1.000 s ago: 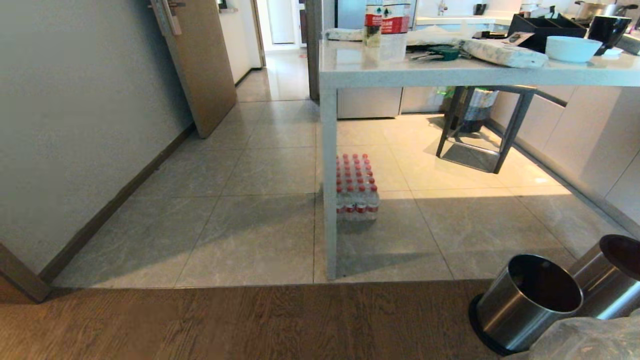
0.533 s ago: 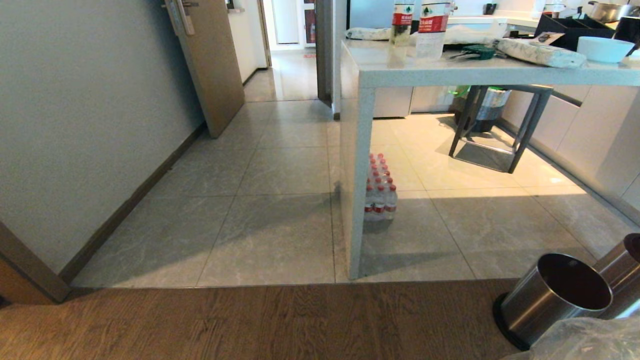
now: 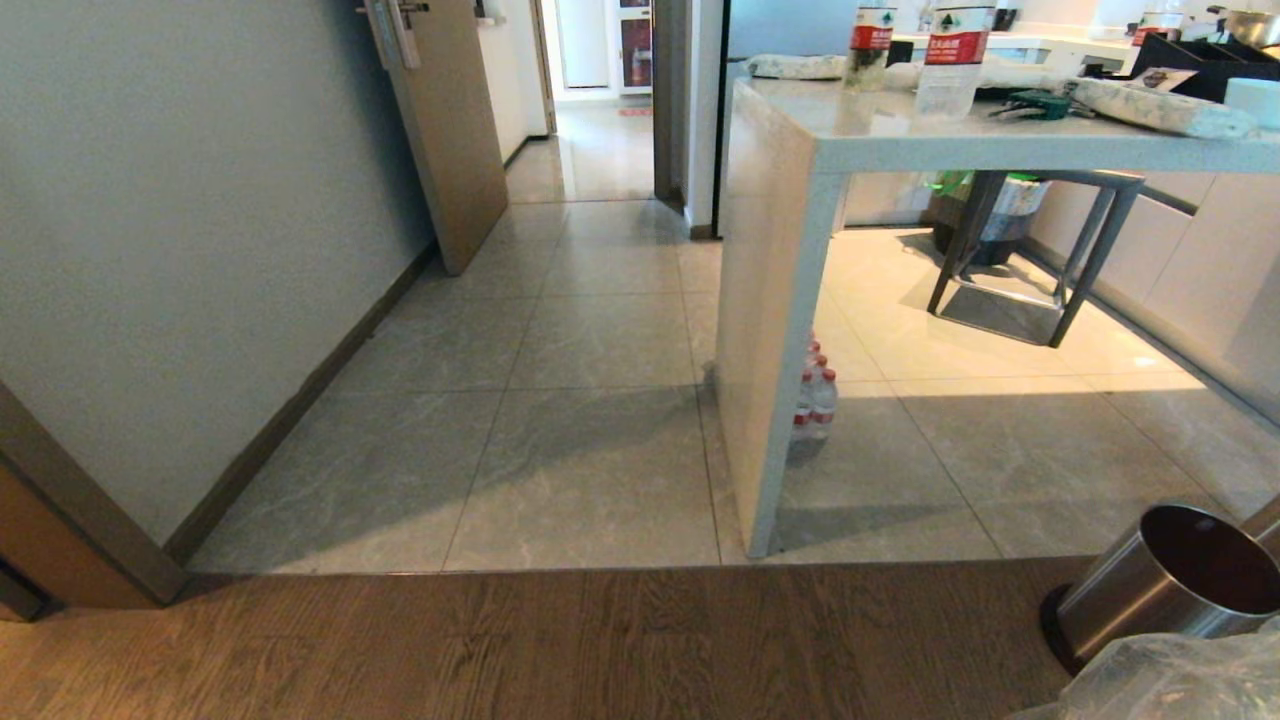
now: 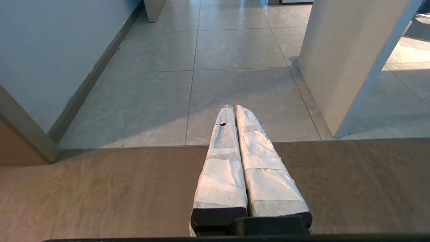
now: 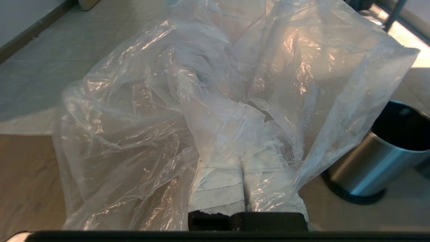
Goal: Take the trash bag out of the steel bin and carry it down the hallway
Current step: Put the trash bag at the door
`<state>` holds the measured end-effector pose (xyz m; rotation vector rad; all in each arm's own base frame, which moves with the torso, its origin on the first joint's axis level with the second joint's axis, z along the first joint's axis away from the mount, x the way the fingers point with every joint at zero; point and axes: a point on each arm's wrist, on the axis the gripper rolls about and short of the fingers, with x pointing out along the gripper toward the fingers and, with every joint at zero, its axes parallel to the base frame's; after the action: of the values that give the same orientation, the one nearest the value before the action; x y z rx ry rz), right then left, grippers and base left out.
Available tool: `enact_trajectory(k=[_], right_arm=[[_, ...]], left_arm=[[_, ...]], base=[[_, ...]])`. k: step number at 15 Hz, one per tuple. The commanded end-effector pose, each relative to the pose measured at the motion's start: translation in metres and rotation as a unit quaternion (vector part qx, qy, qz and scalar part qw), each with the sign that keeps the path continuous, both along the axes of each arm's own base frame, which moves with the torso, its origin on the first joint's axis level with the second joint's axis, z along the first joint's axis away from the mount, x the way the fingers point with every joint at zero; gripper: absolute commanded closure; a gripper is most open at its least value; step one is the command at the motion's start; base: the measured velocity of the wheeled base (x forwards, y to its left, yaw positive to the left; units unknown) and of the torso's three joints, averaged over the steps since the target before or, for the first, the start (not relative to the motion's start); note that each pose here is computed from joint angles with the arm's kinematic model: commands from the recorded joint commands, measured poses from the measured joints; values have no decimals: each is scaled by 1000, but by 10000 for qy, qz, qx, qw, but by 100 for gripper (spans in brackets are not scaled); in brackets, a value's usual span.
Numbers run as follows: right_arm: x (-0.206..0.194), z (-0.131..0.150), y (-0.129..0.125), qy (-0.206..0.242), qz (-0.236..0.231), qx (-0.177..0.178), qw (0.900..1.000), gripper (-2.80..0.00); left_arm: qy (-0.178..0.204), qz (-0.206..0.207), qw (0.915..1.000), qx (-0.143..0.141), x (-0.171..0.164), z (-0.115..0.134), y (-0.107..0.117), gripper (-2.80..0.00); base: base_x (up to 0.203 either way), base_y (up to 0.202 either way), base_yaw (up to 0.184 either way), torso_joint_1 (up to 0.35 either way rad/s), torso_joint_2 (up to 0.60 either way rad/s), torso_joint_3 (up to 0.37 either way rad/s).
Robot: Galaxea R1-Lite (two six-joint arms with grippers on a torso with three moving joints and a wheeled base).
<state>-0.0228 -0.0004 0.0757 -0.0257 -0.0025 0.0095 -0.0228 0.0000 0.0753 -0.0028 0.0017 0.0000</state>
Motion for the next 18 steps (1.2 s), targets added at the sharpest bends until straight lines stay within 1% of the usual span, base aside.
enact_trajectory(k=[1, 18], right_arm=[[0, 0, 0, 12, -2, -2, 10000, 0], [0, -1, 0, 19, -2, -2, 10000, 0]], left_arm=[[-1, 0, 10000, -2, 0, 0, 0, 0], [-1, 0, 10000, 6, 0, 0, 0, 0]], base=[[0, 193, 1, 2, 6, -2], [0, 193, 0, 3, 2, 2]])
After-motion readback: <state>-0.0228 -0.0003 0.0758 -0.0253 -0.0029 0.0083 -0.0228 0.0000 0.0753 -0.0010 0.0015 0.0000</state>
